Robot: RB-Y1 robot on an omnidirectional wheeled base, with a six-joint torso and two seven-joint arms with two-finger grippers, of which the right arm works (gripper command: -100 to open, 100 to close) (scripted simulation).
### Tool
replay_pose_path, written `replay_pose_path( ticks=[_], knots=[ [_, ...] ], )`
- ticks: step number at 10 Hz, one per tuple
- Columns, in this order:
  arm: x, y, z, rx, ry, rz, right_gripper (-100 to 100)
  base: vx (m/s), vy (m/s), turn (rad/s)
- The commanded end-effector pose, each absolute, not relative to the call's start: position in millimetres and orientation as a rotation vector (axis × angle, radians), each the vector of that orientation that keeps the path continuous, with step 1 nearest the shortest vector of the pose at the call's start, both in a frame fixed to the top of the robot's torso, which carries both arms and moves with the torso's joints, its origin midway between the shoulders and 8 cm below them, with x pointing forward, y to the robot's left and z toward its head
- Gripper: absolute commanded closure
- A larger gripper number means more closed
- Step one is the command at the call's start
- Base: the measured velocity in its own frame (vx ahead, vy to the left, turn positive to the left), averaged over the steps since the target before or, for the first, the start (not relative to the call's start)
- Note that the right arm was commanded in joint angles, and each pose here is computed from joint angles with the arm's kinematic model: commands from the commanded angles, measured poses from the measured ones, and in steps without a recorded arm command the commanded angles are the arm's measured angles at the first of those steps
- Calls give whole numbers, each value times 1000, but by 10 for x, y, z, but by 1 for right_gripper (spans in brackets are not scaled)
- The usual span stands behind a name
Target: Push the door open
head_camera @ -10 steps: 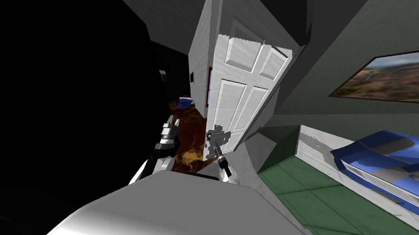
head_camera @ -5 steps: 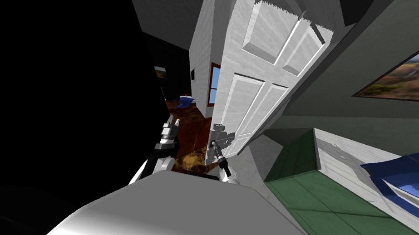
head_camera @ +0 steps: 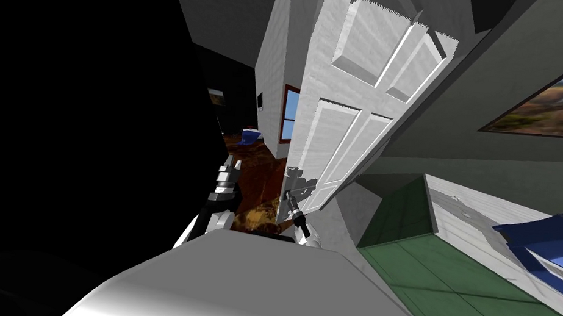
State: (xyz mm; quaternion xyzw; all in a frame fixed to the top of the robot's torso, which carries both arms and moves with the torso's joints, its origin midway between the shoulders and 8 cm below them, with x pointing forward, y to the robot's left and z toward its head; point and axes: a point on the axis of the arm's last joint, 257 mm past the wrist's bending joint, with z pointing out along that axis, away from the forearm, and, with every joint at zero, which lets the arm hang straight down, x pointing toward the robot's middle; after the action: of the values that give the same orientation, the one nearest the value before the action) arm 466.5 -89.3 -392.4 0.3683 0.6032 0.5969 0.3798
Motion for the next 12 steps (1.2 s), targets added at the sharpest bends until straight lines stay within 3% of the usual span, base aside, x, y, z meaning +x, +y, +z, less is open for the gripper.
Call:
replay_pose_path(
  ticks=[1, 5, 12],
  knots=[
    [4664, -899, -3922, 941, 1539, 1525, 100, -10, -7, -2],
    [4687, -1011, -3941, 949, 1529, 1495, 100, 50, 19, -15],
    [4792, -1351, -3920, 980, 1465, 1407, 100, 165, 61, -40]
  ],
)
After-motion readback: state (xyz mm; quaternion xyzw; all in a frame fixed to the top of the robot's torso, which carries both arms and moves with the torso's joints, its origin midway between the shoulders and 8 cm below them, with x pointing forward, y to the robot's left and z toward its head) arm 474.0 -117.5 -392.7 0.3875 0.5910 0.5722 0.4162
